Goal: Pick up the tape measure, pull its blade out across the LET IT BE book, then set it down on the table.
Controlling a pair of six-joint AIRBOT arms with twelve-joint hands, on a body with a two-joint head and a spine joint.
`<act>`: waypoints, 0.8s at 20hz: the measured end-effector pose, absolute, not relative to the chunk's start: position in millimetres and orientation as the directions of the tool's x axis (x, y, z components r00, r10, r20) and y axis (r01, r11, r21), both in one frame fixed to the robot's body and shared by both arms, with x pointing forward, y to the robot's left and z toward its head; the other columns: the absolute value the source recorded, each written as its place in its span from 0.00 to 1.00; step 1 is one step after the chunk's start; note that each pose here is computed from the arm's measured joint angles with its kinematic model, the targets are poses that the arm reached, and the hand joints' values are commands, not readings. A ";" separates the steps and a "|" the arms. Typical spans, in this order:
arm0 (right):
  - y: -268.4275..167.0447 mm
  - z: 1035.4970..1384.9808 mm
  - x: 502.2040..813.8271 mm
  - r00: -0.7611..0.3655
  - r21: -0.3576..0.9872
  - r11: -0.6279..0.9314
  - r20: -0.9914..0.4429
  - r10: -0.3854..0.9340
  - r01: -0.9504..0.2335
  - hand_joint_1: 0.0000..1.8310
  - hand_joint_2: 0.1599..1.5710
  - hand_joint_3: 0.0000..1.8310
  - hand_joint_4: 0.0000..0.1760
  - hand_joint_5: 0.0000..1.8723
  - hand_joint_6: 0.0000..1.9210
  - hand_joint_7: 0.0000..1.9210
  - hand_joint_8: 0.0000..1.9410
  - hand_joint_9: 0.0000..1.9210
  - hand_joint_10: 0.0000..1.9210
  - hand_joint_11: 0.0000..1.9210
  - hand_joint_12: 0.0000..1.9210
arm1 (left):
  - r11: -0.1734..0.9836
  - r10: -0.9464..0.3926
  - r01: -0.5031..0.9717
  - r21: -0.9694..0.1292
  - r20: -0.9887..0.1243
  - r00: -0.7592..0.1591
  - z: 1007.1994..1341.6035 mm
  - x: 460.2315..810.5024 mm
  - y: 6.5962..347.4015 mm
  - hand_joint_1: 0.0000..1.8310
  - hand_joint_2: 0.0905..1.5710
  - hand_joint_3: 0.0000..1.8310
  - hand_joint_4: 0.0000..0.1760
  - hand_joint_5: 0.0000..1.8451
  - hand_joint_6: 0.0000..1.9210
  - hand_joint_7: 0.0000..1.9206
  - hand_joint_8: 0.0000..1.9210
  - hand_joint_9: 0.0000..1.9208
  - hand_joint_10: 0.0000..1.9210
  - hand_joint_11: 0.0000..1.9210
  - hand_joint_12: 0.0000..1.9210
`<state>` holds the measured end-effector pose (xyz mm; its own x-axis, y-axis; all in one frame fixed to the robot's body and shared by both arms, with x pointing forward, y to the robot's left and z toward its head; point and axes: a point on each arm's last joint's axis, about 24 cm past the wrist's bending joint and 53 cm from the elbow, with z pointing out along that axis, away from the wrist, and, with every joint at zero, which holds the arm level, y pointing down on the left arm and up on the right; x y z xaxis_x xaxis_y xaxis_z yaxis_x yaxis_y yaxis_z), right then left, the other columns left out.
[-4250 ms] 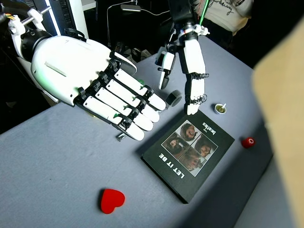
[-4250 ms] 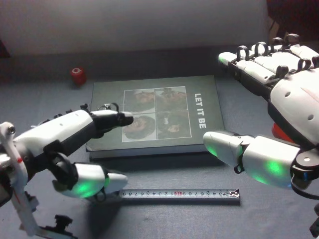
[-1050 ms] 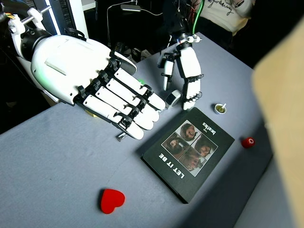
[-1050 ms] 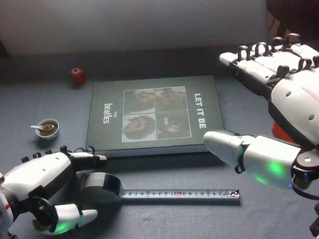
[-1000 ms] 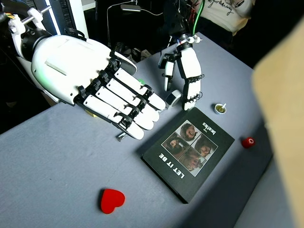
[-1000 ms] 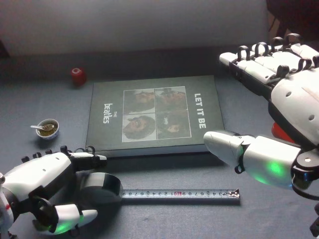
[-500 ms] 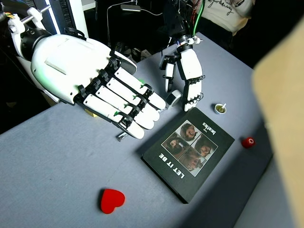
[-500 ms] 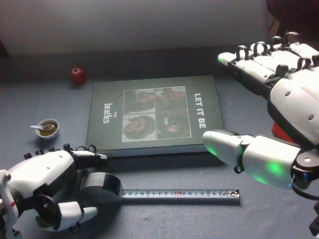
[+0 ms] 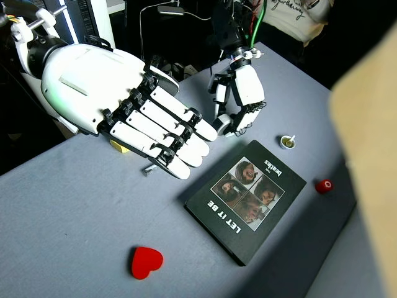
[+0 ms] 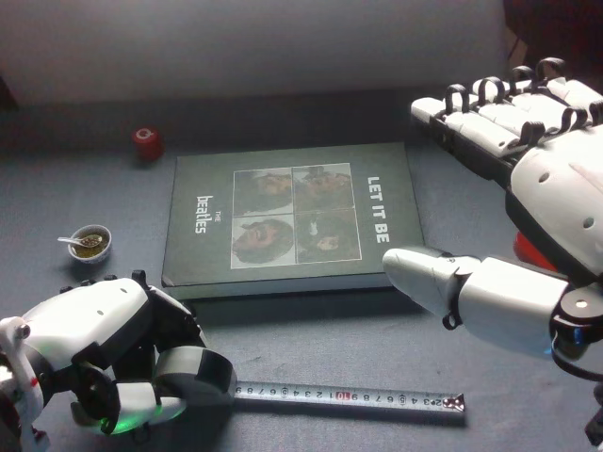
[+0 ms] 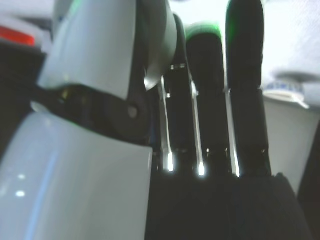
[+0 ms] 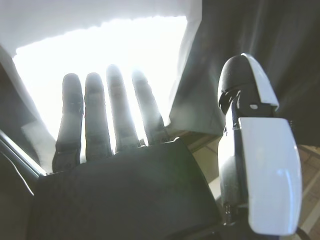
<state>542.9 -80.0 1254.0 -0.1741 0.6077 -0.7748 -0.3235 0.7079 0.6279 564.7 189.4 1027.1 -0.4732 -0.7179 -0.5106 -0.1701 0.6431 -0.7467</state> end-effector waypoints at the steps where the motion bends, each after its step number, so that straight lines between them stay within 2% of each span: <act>1: -80.1 1253.8 543.0 -0.175 0.629 0.708 -0.774 0.608 -0.322 0.10 0.69 0.00 0.06 0.10 0.00 0.11 0.00 0.07 0.00 0.00 0.26 | 0.644 -0.717 -0.170 -0.746 -0.511 -0.473 1027.1 564.7 189.4 0.76 0.66 0.00 0.00 0.62 0.30 0.55 0.43 0.49 0.64 0.48 0.52; 7: -72.0 1255.6 542.3 -0.196 0.630 0.696 -0.774 0.603 -0.344 0.10 0.68 0.00 0.06 0.10 0.00 0.11 0.00 0.07 0.00 0.00 0.27 | 0.616 -0.740 -0.185 -0.766 -0.482 -0.470 1030.6 568.1 185.7 0.76 0.66 0.00 0.00 0.61 0.30 0.56 0.41 0.49 0.63 0.48 0.49; 11: -50.1 1272.3 548.4 -0.195 0.591 0.691 -0.801 0.566 -0.416 0.08 0.70 0.00 0.06 0.10 0.00 0.11 0.00 0.07 0.00 0.00 0.28 | 0.570 -0.772 -0.157 -0.807 -0.460 -0.438 1056.9 584.4 179.9 0.76 0.66 0.00 0.00 0.61 0.31 0.55 0.42 0.49 0.65 0.46 0.54; 16: -27.5 1269.6 569.9 -0.241 0.591 0.709 -0.806 0.541 -0.384 0.07 0.70 0.00 0.06 0.09 0.00 0.10 0.00 0.07 0.00 0.00 0.27 | 0.544 -0.800 -0.143 -0.827 -0.460 -0.385 1087.9 601.6 189.9 0.76 0.67 0.00 0.00 0.60 0.32 0.55 0.43 0.48 0.65 0.46 0.54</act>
